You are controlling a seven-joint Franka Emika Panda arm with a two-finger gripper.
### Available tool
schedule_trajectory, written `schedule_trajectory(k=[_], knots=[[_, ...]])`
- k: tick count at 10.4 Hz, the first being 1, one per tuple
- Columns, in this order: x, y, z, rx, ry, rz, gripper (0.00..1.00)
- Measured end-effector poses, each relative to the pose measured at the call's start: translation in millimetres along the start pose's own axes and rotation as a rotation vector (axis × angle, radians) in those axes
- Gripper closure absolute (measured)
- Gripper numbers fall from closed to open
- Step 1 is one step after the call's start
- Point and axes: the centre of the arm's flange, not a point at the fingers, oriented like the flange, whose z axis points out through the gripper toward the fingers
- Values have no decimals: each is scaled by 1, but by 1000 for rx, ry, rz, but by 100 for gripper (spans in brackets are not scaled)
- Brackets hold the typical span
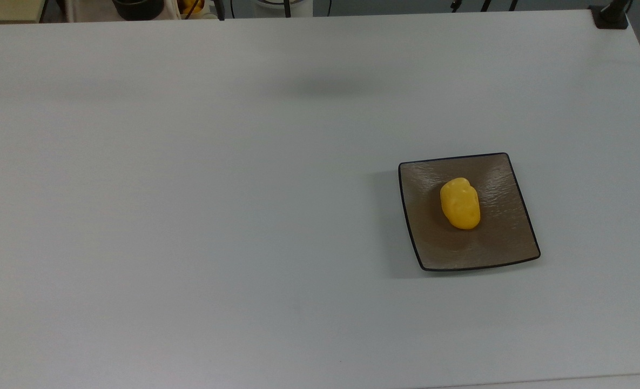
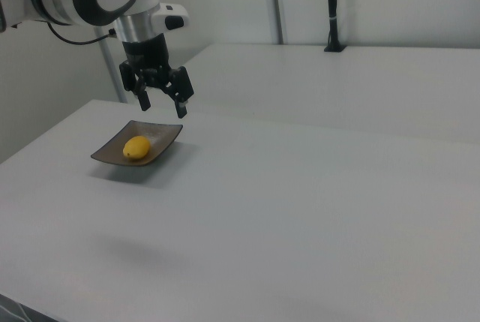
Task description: Put potatoes on a ceramic plate
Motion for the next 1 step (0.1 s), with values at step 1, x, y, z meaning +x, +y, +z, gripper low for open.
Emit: schedule_trajectory(k=[1], knots=[[1,-2,2,0,-3,-4,0]])
